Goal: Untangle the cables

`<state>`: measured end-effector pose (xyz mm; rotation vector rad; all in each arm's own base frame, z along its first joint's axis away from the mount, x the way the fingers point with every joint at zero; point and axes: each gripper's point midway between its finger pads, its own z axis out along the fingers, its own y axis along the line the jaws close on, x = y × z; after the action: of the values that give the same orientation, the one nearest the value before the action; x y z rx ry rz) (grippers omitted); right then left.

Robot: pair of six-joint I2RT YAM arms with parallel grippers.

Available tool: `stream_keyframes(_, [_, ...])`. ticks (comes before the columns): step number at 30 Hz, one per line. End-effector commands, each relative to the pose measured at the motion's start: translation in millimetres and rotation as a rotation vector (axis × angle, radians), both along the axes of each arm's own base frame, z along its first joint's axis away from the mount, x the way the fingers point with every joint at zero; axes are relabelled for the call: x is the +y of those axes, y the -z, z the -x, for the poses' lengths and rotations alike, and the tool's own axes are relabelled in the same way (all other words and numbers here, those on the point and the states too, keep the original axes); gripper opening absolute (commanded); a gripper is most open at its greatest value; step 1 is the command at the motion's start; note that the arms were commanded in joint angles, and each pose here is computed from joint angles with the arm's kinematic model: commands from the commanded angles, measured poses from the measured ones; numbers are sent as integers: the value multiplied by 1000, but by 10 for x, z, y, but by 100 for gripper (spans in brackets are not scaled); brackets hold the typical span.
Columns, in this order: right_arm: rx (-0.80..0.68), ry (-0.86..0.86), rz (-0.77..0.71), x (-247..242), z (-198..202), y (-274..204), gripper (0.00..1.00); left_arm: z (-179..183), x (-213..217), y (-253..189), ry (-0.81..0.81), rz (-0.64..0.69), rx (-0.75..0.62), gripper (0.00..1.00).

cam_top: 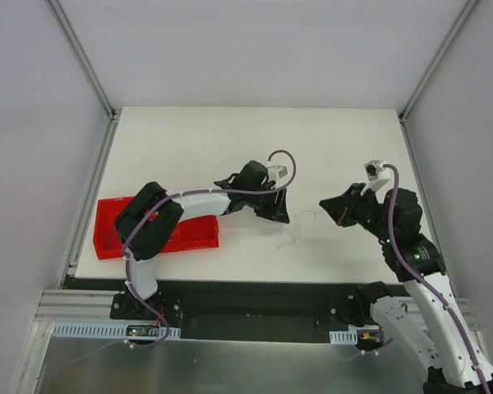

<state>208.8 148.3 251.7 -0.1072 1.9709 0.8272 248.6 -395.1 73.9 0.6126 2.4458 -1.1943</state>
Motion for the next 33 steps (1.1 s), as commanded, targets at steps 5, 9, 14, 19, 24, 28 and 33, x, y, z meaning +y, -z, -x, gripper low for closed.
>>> stream_keyframes(5, [-107,79,44,-202,28,-242,0,-171,143,53,-74,-117,-63,11])
stream_keyframes(9, [-127,304,157,-653,-29,-215,0,-104,392,-137,-69,-131,-159,0])
stream_keyframes(14, [-131,564,287,-1203,-10,-174,1,58,742,-386,-32,-119,-285,0])
stream_keyframes(19, [-160,318,210,-738,-16,-128,0,192,815,-487,-8,-78,-276,0])
stream_keyframes(24, [-16,-40,55,-15,43,212,0,179,641,-592,0,-23,-213,0])
stream_keyframes(28, [128,-140,-138,348,-7,553,0,97,472,-602,-1,5,-156,0])
stream_keyframes(33, [279,-156,-245,552,-164,858,0,95,266,-503,35,17,-89,1])
